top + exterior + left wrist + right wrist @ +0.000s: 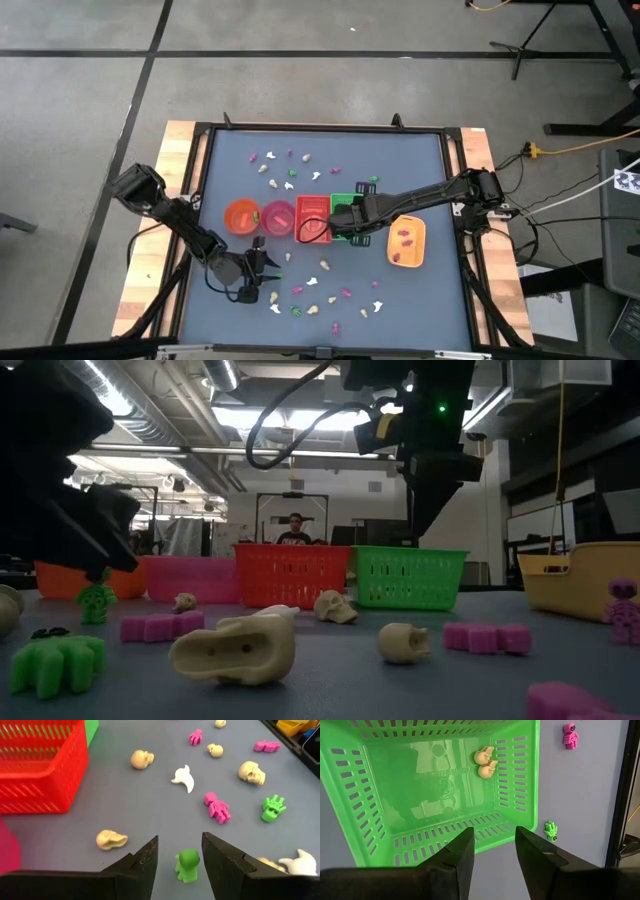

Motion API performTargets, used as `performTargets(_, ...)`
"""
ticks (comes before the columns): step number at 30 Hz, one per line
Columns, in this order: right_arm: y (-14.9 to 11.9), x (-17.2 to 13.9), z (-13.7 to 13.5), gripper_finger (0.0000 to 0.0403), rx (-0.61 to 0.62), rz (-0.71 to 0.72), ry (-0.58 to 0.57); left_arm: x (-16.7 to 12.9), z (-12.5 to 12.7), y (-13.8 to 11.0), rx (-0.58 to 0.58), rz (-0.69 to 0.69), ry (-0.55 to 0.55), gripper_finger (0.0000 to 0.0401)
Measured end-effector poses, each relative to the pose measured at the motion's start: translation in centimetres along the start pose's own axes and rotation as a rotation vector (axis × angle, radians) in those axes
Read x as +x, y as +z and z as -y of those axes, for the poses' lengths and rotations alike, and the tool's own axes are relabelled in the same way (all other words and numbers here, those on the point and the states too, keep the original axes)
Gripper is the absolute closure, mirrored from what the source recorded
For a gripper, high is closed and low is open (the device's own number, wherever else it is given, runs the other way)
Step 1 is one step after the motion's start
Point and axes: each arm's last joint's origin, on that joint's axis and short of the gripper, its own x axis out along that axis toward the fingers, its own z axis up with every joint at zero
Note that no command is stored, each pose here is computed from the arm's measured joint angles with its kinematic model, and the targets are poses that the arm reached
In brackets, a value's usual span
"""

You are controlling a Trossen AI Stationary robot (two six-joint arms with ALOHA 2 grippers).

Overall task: Sort Halloween decoration
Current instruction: Put the green skeleton toy into the orange bowl

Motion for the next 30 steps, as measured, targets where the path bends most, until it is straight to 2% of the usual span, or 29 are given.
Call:
performTargets(13,0.00,0.00,0.00,0.0260,0.000,0.000,0.000,0.09,0.05,-0.25,0.005,-0.022,-0.023,0.0265)
performTargets(30,0.00,0.00,0.00,0.0260,0.000,0.000,0.000,0.22,-0.35,-0.46,0.017,-0.050,0.001,0.0266)
